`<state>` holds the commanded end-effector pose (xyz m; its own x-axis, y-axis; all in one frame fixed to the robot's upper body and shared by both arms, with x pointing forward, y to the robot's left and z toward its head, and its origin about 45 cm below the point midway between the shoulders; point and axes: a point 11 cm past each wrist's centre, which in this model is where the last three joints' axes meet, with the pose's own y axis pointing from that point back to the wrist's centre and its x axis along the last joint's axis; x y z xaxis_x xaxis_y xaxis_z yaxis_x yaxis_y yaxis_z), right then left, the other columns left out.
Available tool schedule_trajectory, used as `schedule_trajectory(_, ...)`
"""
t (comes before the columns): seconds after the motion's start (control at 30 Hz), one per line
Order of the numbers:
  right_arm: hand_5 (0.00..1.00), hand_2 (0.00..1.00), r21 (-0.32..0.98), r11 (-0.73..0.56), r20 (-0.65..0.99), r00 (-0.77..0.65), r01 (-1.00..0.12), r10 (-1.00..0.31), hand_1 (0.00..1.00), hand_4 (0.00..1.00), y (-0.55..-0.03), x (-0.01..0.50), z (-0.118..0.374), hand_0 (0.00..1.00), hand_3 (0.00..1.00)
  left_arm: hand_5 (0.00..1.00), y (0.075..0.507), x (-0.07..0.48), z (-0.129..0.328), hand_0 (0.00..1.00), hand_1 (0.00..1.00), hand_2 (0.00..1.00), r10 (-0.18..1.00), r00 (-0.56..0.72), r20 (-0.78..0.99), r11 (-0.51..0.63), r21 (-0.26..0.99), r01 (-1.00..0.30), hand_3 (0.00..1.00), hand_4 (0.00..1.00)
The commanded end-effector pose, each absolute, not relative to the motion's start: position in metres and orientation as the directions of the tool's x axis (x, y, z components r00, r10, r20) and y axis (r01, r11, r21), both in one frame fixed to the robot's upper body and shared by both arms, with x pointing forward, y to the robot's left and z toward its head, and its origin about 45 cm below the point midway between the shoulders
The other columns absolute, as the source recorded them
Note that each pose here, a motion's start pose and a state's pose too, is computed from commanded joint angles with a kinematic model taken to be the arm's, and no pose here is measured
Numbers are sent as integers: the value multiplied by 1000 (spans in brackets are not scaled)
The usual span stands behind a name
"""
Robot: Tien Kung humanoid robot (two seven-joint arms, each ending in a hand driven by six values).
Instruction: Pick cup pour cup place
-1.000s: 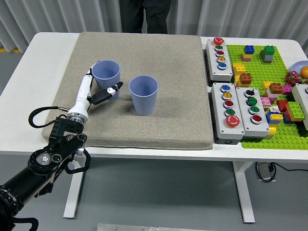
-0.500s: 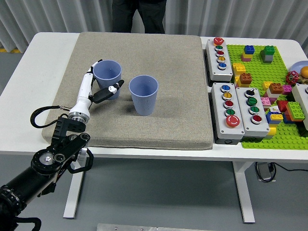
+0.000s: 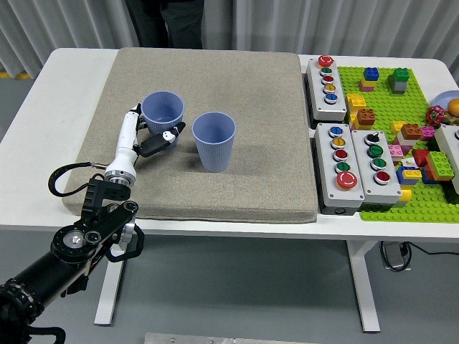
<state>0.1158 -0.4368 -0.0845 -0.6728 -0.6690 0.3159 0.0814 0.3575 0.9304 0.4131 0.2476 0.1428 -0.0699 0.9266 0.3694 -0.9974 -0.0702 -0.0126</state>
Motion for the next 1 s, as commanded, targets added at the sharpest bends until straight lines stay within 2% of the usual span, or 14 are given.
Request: schedule_trajectory(1.0, 161, 555, 930, 358, 315, -675, 80, -667, 609, 2, -437, 116, -84, 668, 545, 145, 245, 412, 151, 396, 505, 627, 927, -77, 368, -63, -50, -997, 541, 748)
